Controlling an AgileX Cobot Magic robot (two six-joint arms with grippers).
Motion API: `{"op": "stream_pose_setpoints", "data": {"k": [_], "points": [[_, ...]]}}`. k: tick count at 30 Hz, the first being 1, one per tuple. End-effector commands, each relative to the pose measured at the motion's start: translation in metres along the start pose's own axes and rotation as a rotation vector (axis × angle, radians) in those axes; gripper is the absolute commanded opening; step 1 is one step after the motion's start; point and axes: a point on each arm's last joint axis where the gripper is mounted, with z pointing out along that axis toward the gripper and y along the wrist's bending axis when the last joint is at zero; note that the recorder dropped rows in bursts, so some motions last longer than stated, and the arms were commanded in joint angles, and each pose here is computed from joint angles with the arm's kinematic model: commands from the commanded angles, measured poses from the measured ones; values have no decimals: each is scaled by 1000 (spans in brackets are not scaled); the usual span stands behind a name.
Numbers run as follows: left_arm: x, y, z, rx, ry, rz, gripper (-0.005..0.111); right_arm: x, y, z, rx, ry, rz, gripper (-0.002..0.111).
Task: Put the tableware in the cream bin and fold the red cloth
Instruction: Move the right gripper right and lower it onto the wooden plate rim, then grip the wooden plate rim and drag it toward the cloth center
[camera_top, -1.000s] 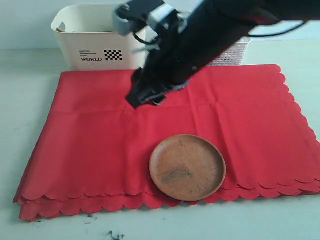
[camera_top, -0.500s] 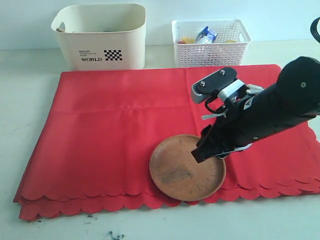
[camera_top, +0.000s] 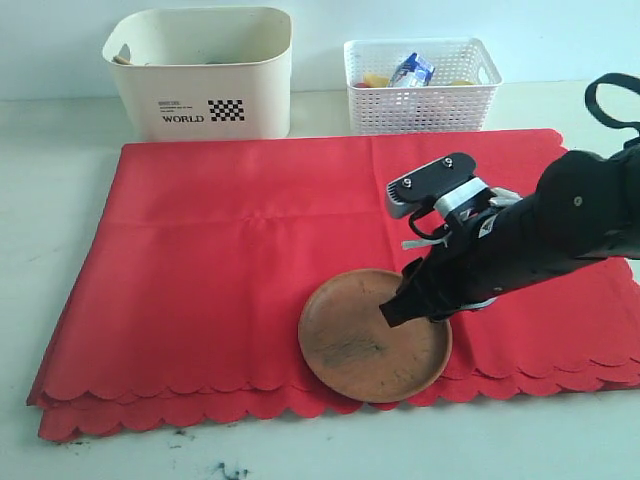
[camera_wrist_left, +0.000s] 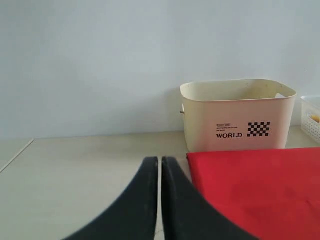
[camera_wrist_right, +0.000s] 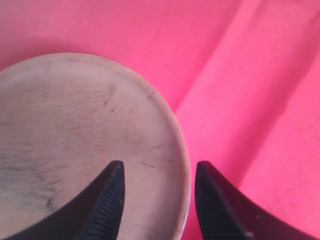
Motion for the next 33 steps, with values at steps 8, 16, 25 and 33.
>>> {"op": "stream_pose_setpoints", "data": {"k": [8, 16, 25, 33], "points": [[0, 0, -1, 4, -6, -8, 5, 14, -5, 29, 20, 77, 42, 42], [0, 0, -1, 4, -6, -8, 5, 15, -4, 29, 13, 89, 30, 0], [0, 0, -1, 4, -6, -8, 5, -6, -2, 1, 10, -42, 54, 0], [0, 0, -1, 4, -6, -8, 5, -66, 0, -27, -3, -234, 39, 0]]}}
